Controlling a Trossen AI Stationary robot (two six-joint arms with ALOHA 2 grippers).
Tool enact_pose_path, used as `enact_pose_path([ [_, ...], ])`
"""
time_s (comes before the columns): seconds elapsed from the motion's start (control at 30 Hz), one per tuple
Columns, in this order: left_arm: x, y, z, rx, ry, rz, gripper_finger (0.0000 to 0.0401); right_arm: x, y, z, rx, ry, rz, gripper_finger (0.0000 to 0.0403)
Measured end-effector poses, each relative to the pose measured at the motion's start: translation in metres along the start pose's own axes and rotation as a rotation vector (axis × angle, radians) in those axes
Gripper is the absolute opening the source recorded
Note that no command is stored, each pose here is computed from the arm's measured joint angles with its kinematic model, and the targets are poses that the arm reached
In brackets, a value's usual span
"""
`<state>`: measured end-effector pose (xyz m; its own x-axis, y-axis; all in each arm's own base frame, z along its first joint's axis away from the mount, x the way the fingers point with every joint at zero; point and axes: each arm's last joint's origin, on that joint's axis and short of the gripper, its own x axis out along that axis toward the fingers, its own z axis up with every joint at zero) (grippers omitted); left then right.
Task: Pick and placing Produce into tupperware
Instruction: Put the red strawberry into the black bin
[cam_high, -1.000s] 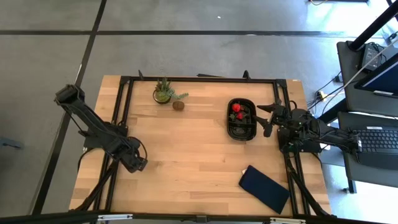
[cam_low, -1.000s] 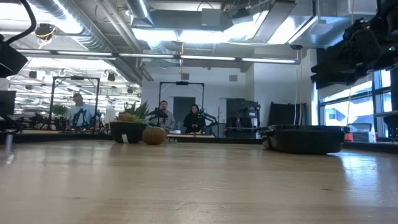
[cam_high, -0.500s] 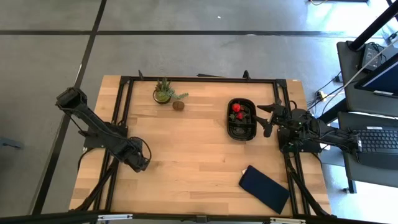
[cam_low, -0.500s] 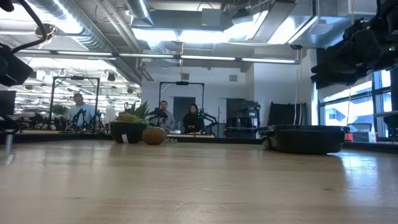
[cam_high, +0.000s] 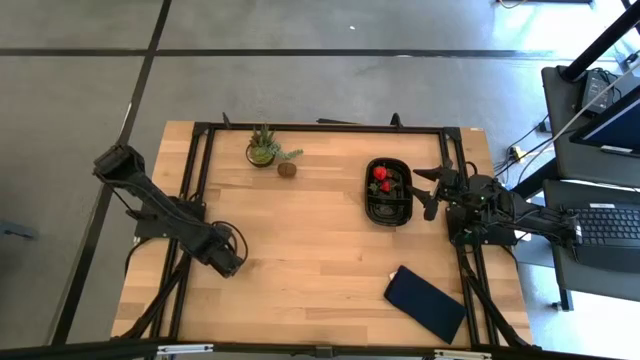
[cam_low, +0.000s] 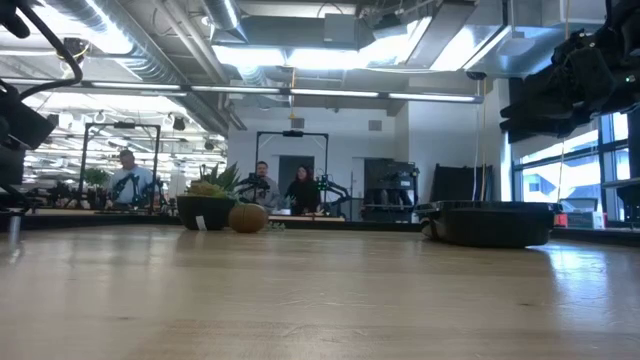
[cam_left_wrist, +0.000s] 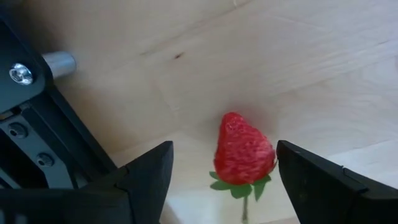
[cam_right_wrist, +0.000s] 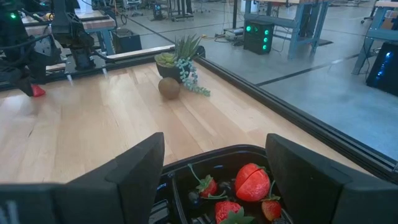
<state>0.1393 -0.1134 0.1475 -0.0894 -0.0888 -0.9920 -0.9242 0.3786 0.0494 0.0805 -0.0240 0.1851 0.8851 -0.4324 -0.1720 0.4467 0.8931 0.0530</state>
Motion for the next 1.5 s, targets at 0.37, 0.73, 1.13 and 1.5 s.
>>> enact_pose_path([
  [0.37,0.0,-0.0002,-0.0001,-0.001,0.0,-0.002,0.0273,0.0,0.0,0.0001,0.0,0.0,0.0,0.0282],
  [0.73,0.0,-0.0005,0.0009,-0.007,-0.033,-0.013,0.0272,0.0,0.0,0.0001,0.0,-0.001,0.0,0.0282],
  [1.13,-0.0003,-0.0062,-0.0011,-0.003,-0.007,-0.07,0.0257,0.0,0.0,0.0001,0.0,-0.001,0.0,0.0282],
  [1.5,0.0046,-0.0017,0.0005,-0.013,-0.001,-0.043,0.0222,0.0,0.0,0.0001,0.0,0.0,0.0,0.0282],
])
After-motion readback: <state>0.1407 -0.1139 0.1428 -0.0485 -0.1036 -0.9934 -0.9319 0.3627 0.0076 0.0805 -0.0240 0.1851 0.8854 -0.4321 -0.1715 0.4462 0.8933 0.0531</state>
